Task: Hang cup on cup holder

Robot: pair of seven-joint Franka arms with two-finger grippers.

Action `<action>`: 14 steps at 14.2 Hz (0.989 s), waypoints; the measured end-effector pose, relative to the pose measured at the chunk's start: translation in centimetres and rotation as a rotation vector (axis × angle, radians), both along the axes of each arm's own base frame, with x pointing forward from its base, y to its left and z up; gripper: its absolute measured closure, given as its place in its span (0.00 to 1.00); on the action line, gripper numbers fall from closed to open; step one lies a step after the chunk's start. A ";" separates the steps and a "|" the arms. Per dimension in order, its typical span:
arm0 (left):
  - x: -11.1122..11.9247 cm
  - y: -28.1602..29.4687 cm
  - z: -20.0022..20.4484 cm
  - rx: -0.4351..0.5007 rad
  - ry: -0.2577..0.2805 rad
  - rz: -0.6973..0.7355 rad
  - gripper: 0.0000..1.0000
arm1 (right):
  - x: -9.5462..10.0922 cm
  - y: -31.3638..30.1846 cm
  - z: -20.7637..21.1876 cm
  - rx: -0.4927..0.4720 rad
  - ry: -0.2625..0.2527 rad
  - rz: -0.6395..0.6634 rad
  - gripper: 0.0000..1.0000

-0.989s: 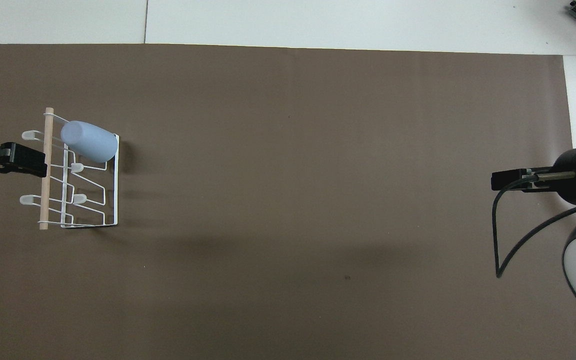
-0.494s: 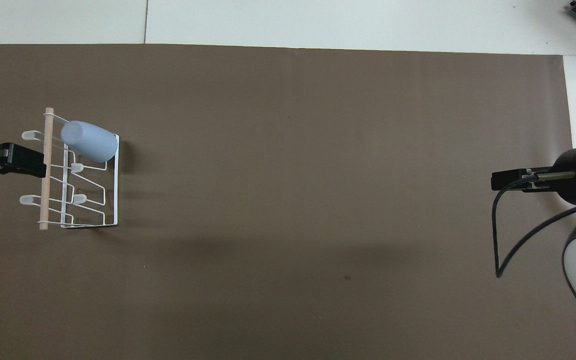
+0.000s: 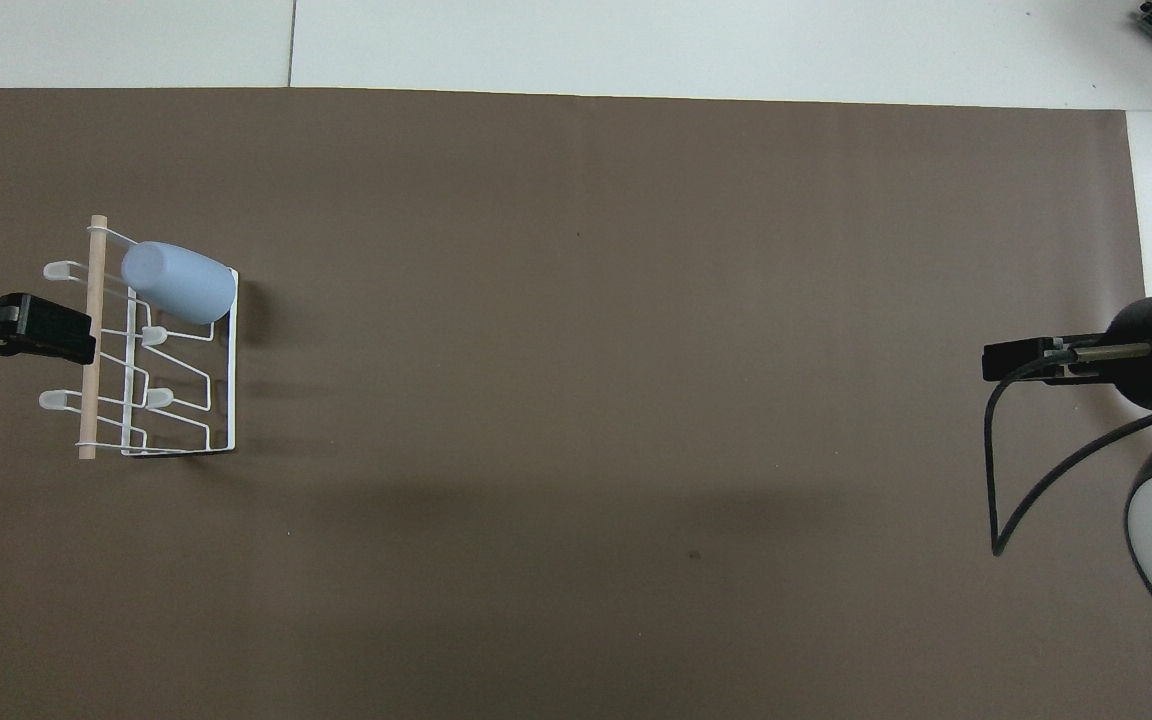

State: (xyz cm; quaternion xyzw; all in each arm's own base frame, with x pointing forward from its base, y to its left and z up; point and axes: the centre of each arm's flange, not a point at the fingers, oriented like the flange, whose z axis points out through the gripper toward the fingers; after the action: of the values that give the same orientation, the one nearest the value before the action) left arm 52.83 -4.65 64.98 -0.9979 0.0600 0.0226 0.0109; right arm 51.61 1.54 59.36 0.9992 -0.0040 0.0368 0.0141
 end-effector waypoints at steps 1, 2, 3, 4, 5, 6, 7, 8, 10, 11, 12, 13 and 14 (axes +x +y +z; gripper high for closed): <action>0.0 -0.2 0.0 -0.001 0.000 -0.004 0.00 | 0.0 0.0 0.0 0.000 0.000 0.000 0.00; 0.0 -0.1 0.1 -0.008 -0.001 -0.002 0.00 | 0.0 0.0 0.0 0.000 0.000 0.000 0.00; 0.1 0.1 0.2 -0.024 -0.009 0.003 0.00 | 0.0 0.0 0.0 0.000 0.000 0.000 0.00; 0.3 0.3 0.5 -0.040 -0.029 0.009 0.00 | 0.0 0.0 0.0 0.000 0.000 0.000 0.00; 0.7 0.5 0.7 -0.050 -0.058 0.014 0.00 | 0.0 0.0 0.0 0.000 0.000 0.000 0.00; 0.9 0.6 0.6 -0.054 -0.078 0.017 0.00 | 0.0 0.0 0.0 0.000 0.000 0.000 0.00; 1.1 0.5 0.4 -0.056 -0.084 0.017 0.00 | 0.0 0.0 0.0 0.000 0.000 0.000 0.00; 1.1 0.5 0.2 -0.057 -0.082 0.017 0.00 | 0.0 0.0 0.0 0.000 0.000 0.000 0.00; 1.0 0.5 0.0 -0.056 -0.070 0.016 0.00 | 0.0 0.0 0.0 0.000 0.000 0.000 0.00; 0.9 0.5 -0.1 -0.055 -0.056 0.015 0.00 | 0.0 0.0 0.0 0.000 0.000 0.000 0.00; 0.7 0.4 -0.2 -0.054 -0.044 0.014 0.00 | 0.0 0.0 0.0 0.000 0.000 0.000 0.00; 0.6 0.4 -0.3 -0.053 -0.037 0.013 0.00 | 0.0 0.0 0.0 0.000 0.000 0.000 0.00; 0.6 0.4 -0.3 -0.053 -0.035 0.013 0.00 | 0.0 0.0 0.0 0.000 0.000 0.000 0.00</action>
State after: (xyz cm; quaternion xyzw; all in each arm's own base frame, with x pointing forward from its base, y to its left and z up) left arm 53.43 -4.22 64.69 -0.9984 0.0537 0.0034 -0.0148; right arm 51.61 1.52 59.36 0.9992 -0.0042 0.0368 0.0141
